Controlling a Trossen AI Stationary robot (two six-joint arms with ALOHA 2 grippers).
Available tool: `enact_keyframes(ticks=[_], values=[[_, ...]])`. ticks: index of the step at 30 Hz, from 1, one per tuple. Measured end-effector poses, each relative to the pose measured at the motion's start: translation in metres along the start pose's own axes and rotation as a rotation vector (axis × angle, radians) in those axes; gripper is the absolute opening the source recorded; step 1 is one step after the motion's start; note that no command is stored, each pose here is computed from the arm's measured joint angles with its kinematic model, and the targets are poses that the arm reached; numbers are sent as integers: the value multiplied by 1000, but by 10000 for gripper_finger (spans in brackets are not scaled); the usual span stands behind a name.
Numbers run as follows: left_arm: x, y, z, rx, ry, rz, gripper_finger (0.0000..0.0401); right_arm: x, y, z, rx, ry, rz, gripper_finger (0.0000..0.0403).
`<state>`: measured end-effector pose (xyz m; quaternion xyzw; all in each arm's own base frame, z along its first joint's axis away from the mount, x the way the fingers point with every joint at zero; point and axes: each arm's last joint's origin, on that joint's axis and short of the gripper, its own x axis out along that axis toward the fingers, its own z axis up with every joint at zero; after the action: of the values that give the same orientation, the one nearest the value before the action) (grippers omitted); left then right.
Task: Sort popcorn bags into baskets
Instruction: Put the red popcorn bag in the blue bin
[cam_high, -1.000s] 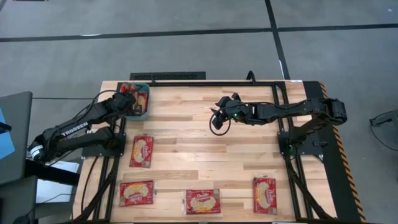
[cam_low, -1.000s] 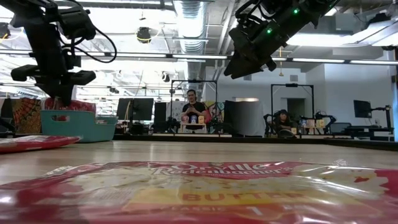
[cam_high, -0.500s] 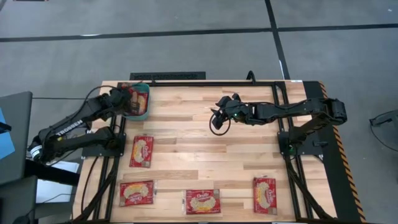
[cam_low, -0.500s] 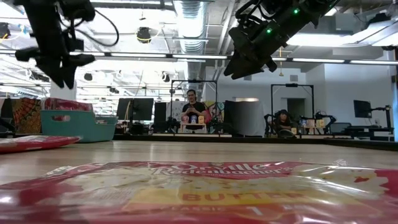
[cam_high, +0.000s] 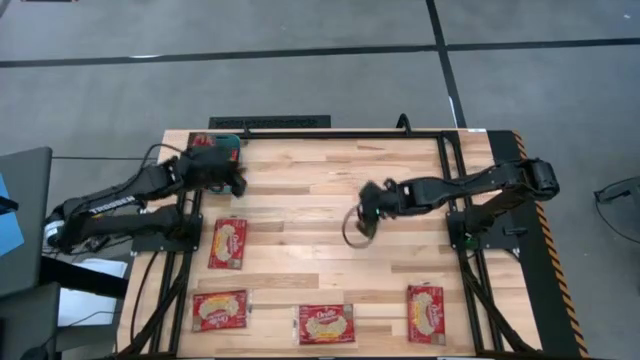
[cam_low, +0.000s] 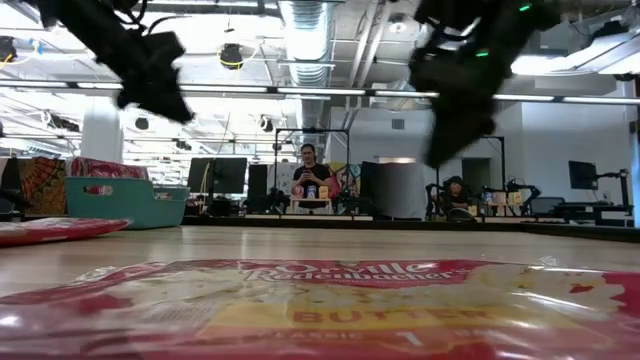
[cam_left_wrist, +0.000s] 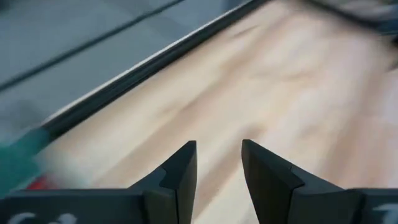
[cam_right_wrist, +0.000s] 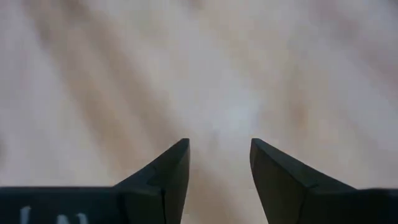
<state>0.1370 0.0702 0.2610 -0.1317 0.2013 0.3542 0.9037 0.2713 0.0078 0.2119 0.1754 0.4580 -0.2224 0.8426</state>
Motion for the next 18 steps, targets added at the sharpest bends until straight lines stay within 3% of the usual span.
enact_keyframes(ticks=[5,7,12,18], values=[[12,-30,-20,100,-251,-369,115,-12,29,-42,-46,290,123,169],[13,-37,-27,115,-325,-461,115,-18,38,-58,-36,380,143,163],[14,-50,-37,130,-347,-554,115,-36,53,-93,-77,523,112,150],[21,-65,-45,134,-299,-616,115,-49,71,-119,-101,526,140,163]])
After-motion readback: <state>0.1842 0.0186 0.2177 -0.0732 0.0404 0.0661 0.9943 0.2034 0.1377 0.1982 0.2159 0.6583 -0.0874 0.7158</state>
